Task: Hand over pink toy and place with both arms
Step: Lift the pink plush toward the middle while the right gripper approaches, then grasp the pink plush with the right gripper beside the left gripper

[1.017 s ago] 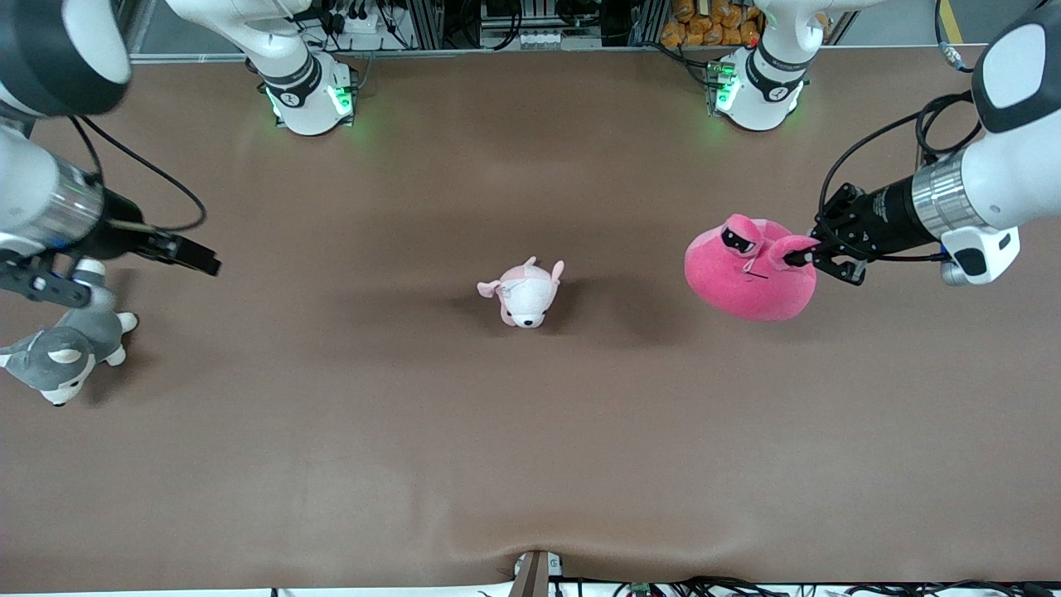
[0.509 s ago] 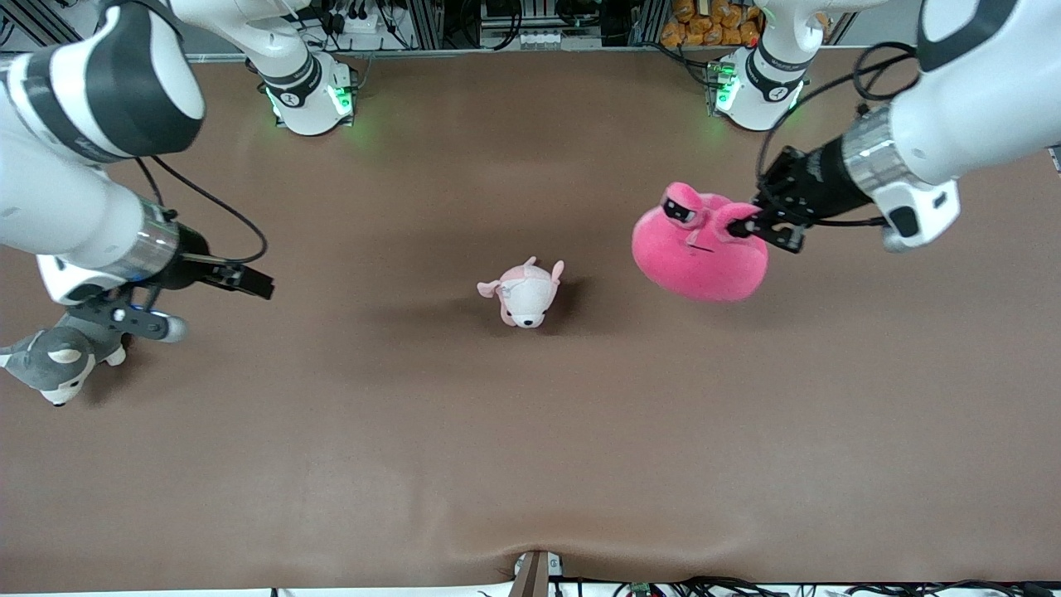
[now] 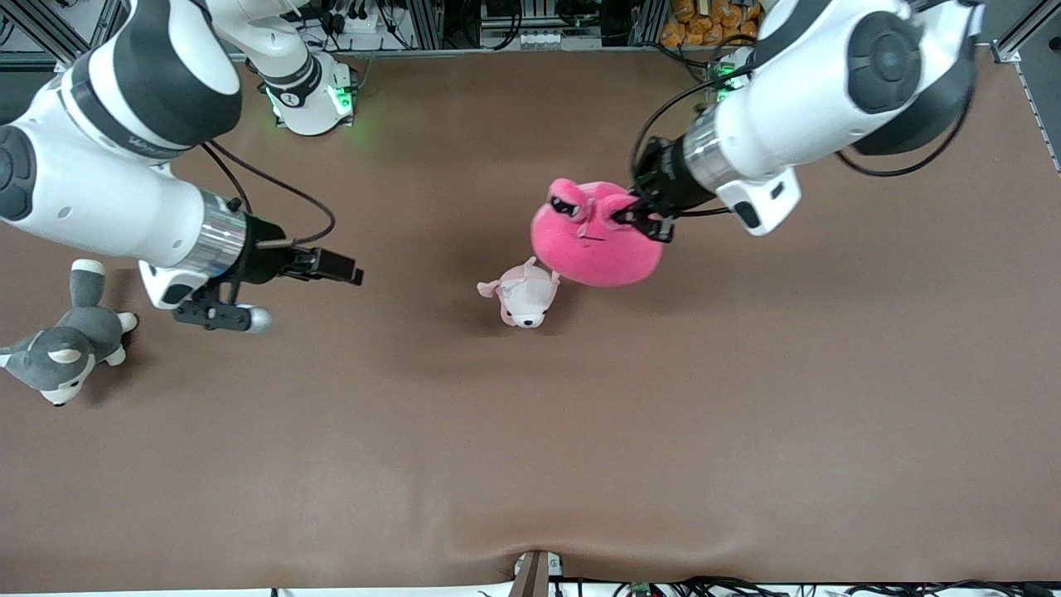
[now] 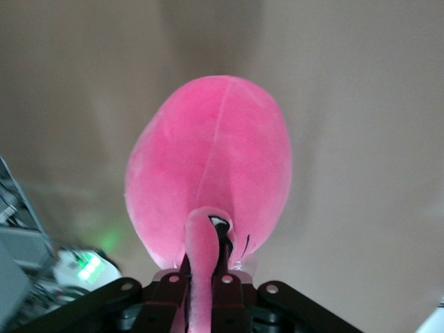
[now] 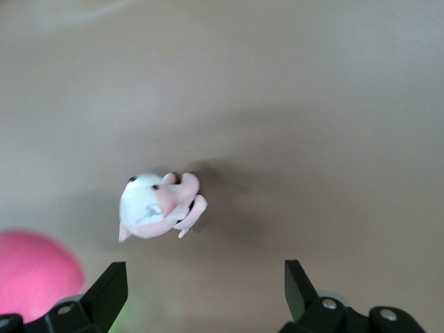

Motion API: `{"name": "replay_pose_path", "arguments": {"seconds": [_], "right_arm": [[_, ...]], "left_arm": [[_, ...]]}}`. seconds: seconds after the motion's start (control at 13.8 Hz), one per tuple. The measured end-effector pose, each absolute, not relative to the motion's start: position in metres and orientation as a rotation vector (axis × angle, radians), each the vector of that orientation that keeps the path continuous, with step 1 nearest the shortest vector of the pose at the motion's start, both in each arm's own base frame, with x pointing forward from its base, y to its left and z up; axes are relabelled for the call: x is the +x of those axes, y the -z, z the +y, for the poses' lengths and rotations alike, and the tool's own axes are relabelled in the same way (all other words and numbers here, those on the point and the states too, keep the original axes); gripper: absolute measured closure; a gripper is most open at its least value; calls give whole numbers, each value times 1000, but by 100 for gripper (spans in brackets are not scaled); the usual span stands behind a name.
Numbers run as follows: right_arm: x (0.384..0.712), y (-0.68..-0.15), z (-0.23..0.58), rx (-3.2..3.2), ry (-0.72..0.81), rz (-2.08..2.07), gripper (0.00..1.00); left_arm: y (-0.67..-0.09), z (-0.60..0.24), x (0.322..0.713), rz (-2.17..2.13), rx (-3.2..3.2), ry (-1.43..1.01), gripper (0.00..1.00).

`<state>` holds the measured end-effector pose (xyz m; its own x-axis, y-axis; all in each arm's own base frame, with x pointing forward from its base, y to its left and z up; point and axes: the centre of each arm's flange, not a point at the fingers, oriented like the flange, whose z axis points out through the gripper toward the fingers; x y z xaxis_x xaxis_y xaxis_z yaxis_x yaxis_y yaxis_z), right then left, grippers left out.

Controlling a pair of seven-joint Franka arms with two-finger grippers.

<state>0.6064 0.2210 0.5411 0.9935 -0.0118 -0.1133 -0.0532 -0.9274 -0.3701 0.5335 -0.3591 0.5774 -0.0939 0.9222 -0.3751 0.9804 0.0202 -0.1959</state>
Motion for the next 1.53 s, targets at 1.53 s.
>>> {"name": "replay_pose_path", "arguments": {"seconds": [1.53], "right_arm": [[544,-535,367,-2392,356,-1356,0]], "left_arm": [[-552,-443,534,2279,1629,657,89]]}}
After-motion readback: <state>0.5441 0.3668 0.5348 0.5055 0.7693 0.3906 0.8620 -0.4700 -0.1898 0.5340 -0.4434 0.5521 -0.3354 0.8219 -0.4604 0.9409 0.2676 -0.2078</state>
